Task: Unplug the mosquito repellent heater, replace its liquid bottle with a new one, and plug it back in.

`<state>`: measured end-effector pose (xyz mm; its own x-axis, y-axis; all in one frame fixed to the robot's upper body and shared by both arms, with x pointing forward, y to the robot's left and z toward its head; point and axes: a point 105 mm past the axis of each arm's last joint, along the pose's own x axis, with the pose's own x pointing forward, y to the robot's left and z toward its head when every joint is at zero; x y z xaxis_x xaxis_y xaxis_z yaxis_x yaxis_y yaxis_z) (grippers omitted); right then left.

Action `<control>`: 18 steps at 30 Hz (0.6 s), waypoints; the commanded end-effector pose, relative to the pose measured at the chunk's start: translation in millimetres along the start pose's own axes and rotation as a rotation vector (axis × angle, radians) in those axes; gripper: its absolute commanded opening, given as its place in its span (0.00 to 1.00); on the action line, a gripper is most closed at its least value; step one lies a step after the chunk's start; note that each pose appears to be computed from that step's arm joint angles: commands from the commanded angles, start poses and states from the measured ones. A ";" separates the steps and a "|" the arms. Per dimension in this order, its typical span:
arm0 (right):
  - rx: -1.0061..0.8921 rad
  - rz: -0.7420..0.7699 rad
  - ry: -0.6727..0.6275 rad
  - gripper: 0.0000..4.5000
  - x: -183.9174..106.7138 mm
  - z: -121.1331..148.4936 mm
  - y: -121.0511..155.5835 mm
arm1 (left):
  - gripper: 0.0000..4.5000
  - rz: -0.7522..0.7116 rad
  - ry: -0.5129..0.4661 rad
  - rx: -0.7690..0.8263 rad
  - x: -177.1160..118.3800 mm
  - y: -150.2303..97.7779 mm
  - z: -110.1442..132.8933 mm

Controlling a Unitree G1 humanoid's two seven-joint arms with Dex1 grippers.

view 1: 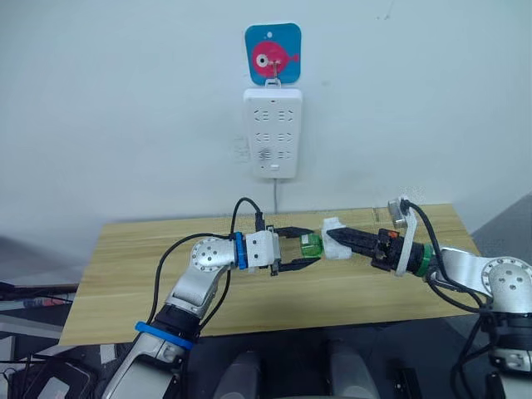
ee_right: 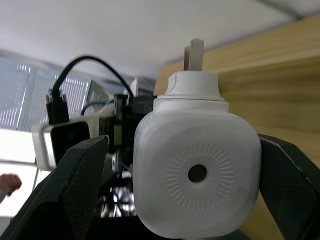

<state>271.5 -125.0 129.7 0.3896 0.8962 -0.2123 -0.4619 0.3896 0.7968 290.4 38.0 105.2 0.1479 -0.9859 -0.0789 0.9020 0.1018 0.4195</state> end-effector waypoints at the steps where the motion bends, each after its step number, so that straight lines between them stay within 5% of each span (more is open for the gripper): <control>1: -0.019 0.064 0.058 0.99 1.3 0.3 8.5 | 0.51 -0.001 -0.020 0.050 2.7 5.0 6.1; 5: -0.020 0.059 0.063 0.99 2.5 5.2 3.7 | 0.51 0.009 -0.031 0.050 4.2 4.9 7.5; 11: -0.036 0.064 0.085 0.66 1.7 3.0 1.8 | 0.51 0.019 -0.041 0.041 5.0 2.5 9.5; 18: -0.079 0.070 0.099 0.66 -1.7 8.0 4.1 | 0.51 0.008 -0.083 -0.037 6.7 1.3 14.8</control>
<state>276.8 -128.5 124.5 0.2984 0.9246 -0.2368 -0.4924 0.3617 0.7917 289.1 34.1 101.1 0.1454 -0.9869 -0.0702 0.9162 0.1075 0.3862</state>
